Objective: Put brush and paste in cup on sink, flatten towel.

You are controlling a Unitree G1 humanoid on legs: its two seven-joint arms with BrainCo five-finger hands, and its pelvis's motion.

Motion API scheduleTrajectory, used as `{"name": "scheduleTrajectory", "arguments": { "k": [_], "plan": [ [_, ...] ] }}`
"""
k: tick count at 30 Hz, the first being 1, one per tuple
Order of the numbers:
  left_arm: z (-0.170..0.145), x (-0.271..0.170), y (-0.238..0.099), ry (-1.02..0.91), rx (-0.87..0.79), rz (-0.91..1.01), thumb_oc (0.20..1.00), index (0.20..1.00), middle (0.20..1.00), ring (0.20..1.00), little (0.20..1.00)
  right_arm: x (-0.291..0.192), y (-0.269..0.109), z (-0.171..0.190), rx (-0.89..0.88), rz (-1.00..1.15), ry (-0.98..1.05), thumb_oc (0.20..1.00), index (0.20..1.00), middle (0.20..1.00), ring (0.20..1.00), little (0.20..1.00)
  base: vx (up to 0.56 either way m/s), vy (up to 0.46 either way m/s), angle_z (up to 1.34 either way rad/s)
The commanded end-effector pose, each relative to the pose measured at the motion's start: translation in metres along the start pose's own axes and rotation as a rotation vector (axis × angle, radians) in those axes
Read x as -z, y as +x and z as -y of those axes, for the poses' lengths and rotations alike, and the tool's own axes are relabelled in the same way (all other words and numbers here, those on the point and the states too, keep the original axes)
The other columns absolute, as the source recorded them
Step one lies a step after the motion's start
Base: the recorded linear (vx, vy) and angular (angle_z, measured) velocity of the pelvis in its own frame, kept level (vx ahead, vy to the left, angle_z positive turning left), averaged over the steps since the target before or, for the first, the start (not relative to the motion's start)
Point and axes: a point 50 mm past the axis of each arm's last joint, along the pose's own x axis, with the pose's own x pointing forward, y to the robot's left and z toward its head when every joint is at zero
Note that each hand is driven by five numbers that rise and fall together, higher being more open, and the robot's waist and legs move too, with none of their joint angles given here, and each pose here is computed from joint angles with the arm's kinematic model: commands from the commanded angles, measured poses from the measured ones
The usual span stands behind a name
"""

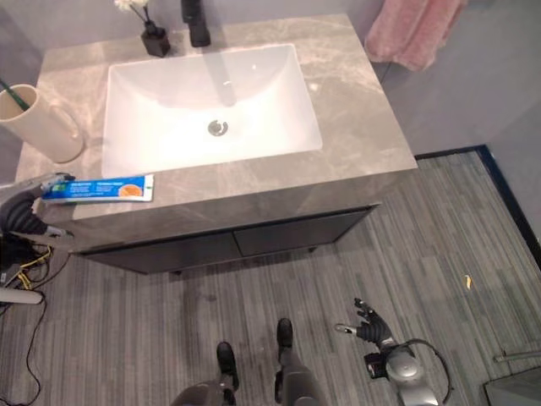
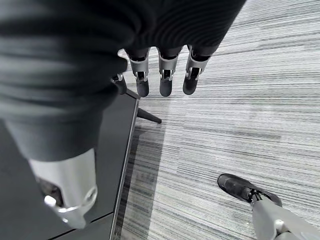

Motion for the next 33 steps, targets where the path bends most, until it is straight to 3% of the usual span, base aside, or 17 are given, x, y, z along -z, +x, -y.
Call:
{"name": "scheduleTrajectory", "arguments": {
  "k": [1,7,8,9,10,11,12,13,14,33],
  "plan": [
    [-0.013,0.004,0.009,0.014,-0.063,-0.032,1.000,1.000,1.000,1.000,1.000,-0.010,-0.006,0.004,-0.001,0.068,-0.006,1.000,1.000,1.000,1.000,1.000,0.01,0.001,-0.05],
    [-0.005,0.003,0.016,-0.010,-0.043,-0.035,1.000,1.000,1.000,1.000,1.000,-0.010,-0.006,0.007,0.004,0.066,-0.018,1.000,1.000,1.000,1.000,1.000,0.00,0.001,-0.02],
    [-0.005,0.003,0.017,-0.010,-0.043,-0.035,0.953,0.953,0.953,0.953,0.953,-0.010,-0.006,0.007,0.004,0.066,-0.017,1.000,1.000,1.000,1.000,1.000,0.00,0.000,0.00],
    [-0.003,0.003,0.019,-0.016,-0.032,-0.038,0.730,0.730,0.730,0.730,0.730,-0.011,-0.006,0.007,0.005,0.068,-0.020,1.000,1.000,1.000,1.000,1.000,0.00,0.000,0.00],
    [-0.003,0.003,0.019,-0.016,-0.032,-0.038,0.655,0.655,0.655,0.655,0.655,-0.011,-0.006,0.008,0.006,0.068,-0.020,1.000,1.000,1.000,1.000,1.000,0.00,0.000,0.00],
    [0.000,0.001,0.020,-0.018,-0.020,-0.033,0.448,0.448,0.448,0.448,0.448,-0.011,-0.005,0.008,0.008,0.067,-0.019,1.000,1.000,1.000,1.000,1.000,0.00,0.000,0.00],
    [0.000,0.001,0.021,-0.018,-0.020,-0.032,0.395,0.395,0.395,0.395,0.395,-0.011,-0.005,0.008,0.008,0.066,-0.018,1.000,1.000,1.000,1.000,1.000,0.00,0.000,0.00],
    [0.003,0.000,0.022,-0.026,-0.011,-0.030,0.231,0.231,0.231,0.231,0.231,-0.011,-0.006,0.007,0.004,0.066,-0.021,1.000,1.000,1.000,1.000,1.000,0.00,0.000,0.00],
    [0.003,0.000,0.022,-0.026,-0.011,-0.030,0.200,0.200,0.200,0.200,0.200,-0.011,-0.006,0.007,0.004,0.066,-0.021,1.000,1.000,1.000,1.000,1.000,0.00,0.000,0.00],
    [0.066,0.017,0.008,-0.096,0.096,-0.120,0.200,0.200,0.200,0.200,0.200,-0.004,-0.011,0.015,0.029,0.039,-0.073,1.000,1.000,1.000,1.000,1.000,0.00,0.000,0.00]
  ]
}}
